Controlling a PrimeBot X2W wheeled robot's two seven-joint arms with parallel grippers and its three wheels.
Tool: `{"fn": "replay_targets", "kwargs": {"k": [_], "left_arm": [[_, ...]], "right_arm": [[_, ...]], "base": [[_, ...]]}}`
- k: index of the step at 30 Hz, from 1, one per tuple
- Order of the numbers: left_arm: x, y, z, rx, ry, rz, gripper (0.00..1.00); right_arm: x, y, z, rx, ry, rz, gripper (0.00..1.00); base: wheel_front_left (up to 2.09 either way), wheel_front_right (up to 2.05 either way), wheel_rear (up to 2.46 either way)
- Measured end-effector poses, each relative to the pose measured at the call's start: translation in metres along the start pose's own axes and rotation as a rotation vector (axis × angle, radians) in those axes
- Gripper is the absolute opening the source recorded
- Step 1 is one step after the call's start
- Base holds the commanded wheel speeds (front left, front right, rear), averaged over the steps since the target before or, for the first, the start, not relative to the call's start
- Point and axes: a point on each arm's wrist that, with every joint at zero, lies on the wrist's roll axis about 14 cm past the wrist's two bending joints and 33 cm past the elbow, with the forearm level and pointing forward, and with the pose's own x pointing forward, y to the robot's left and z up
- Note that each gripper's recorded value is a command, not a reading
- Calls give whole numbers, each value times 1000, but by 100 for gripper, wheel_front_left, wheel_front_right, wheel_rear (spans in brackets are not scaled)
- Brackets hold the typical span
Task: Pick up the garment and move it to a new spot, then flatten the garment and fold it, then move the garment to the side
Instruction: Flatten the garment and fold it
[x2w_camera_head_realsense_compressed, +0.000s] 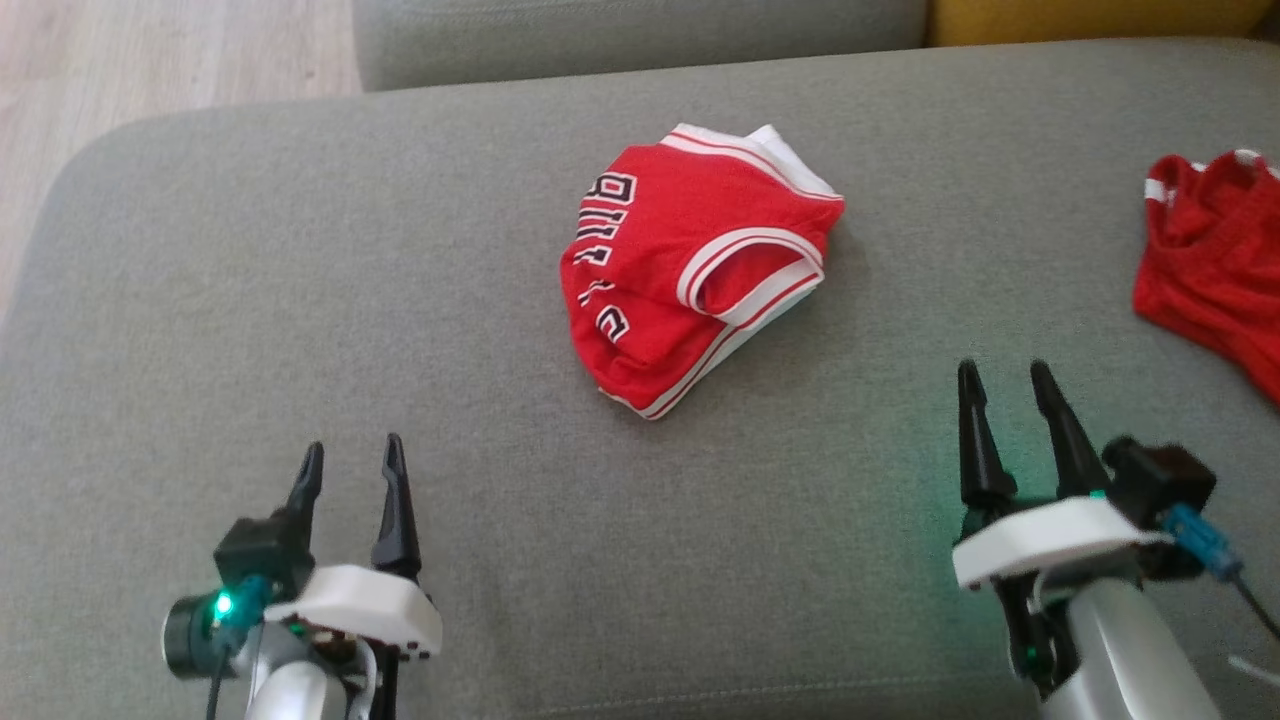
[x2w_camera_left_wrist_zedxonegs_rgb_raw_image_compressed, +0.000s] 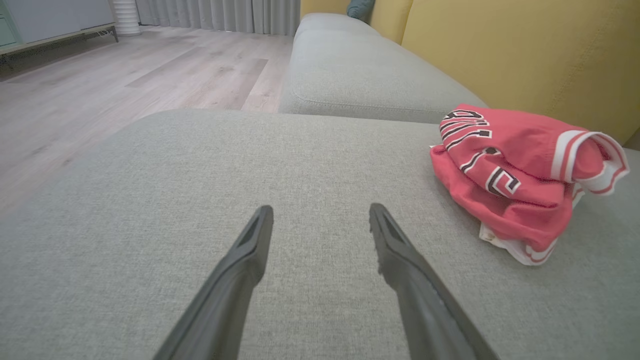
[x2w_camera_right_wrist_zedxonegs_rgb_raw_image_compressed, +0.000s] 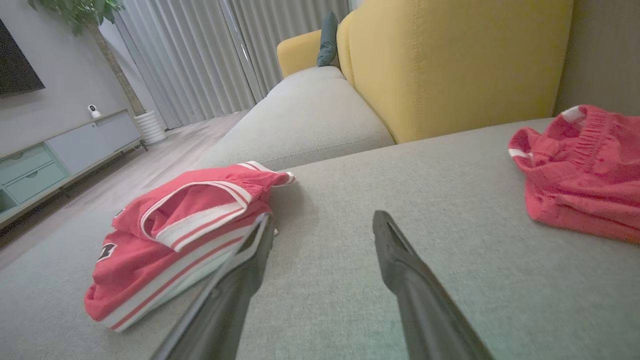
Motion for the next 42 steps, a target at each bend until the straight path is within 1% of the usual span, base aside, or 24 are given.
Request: {"fn": "replay_targets", "kwargs": {"k": [5, 12, 20, 25, 30, 35, 40, 42], "left_arm": [[-4, -2, -1, 4, 3, -6, 100], [-7, 4, -7, 3, 21, 11, 100], [-2, 6, -13, 1, 39, 10, 100], [3, 17, -16, 4, 48, 39, 100], [-1, 30, -27, 7, 82, 83, 100], [0, 36, -29, 9, 91, 99, 100], [9, 32, -24, 12, 74, 82, 100], [11, 30, -24, 12, 73, 75, 100]], "right_arm": [[-8, -1, -6, 3, 15, -5, 100], [2, 17, -17, 6, 50, 49, 100], [55, 55, -9, -2, 35, 162, 100], [81, 71, -26, 7, 87, 199, 100], [95, 75, -47, 32, 140, 197, 100], [97, 73, -63, 71, 184, 181, 100], [107, 74, -59, 120, 172, 171, 100], [112, 77, -55, 120, 161, 181, 100]], "base": [[0, 0, 0], [0, 0, 0], [0, 0, 0], [0, 0, 0], [0, 0, 0], [0, 0, 0], [0, 0, 0], [0, 0, 0]]}}
